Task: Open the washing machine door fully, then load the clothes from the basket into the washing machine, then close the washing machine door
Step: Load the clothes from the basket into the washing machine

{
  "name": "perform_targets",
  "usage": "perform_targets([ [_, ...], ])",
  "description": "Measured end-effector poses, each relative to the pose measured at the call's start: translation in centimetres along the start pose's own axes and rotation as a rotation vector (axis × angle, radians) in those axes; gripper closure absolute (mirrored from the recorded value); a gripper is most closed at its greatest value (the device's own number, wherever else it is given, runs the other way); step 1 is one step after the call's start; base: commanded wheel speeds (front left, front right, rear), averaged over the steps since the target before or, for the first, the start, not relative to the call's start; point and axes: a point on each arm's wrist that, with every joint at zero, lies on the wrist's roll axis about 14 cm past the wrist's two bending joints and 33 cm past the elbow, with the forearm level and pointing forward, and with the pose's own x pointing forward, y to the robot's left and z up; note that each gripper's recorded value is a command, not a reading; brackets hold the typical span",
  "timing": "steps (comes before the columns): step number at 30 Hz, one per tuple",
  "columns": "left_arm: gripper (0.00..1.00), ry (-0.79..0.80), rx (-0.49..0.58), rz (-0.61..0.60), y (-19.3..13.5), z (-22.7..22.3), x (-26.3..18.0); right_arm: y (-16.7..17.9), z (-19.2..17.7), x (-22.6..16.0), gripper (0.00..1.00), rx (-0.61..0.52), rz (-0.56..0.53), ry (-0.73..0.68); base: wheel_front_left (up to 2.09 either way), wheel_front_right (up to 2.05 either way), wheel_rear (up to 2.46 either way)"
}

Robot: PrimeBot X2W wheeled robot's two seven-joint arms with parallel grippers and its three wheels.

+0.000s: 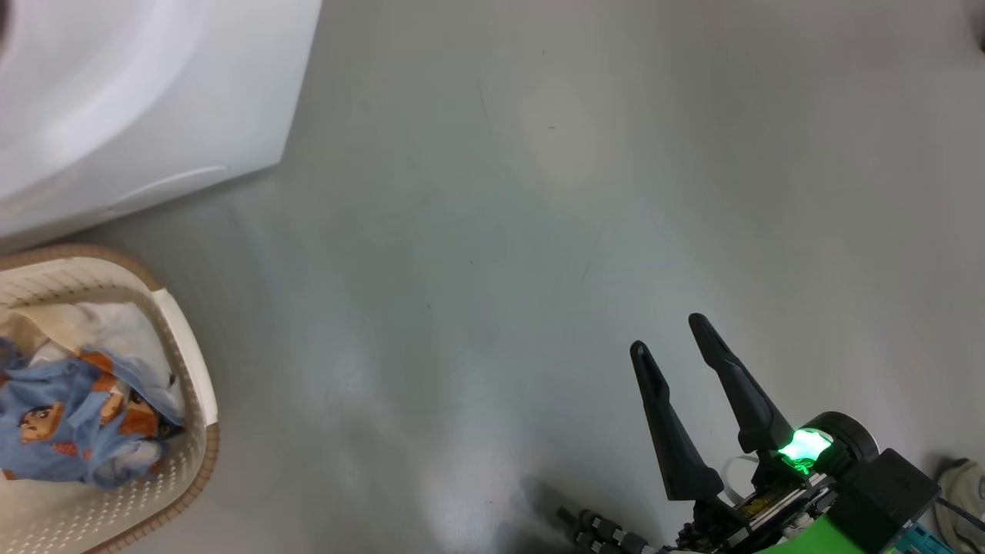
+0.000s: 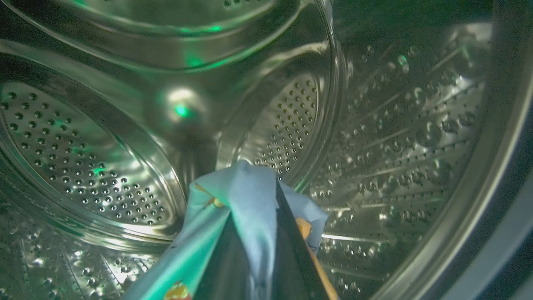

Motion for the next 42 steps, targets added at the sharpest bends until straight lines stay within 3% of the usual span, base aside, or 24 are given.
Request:
perform_targets([
  [5,1.00,-0.068,-0.031,0.047,1.5,1.2,0.4,0.0,-0.3,0.1,0.00,-0.003,-0.003,0.011,0.01,0.01,0.01],
  [6,0.72,-0.073,-0.038,0.055,1.7,1.2,0.4,0.0,-0.4,0.1,0.00,-0.002,-0.002,0.012,0.00,0.00,0.00],
  [7,0.00,-0.064,-0.044,0.062,1.9,1.0,0.3,0.1,-0.4,0.1,0.00,-0.001,0.000,0.012,0.00,0.00,0.00],
  [14,0.00,0.149,-0.042,0.065,2.0,-3.7,-1.0,0.7,-0.8,0.3,0.00,0.012,0.019,0.021,0.00,0.00,0.00],
  [28,0.00,0.259,-0.001,0.062,1.9,-4.3,-4.2,1.2,0.0,1.5,0.00,0.022,0.059,-0.020,0.00,0.00,0.00],
  [42,0.00,0.322,0.004,0.065,2.0,-3.5,-12.5,1.2,0.9,2.5,0.00,0.032,0.083,-0.065,0.00,0.00,0.00],
])
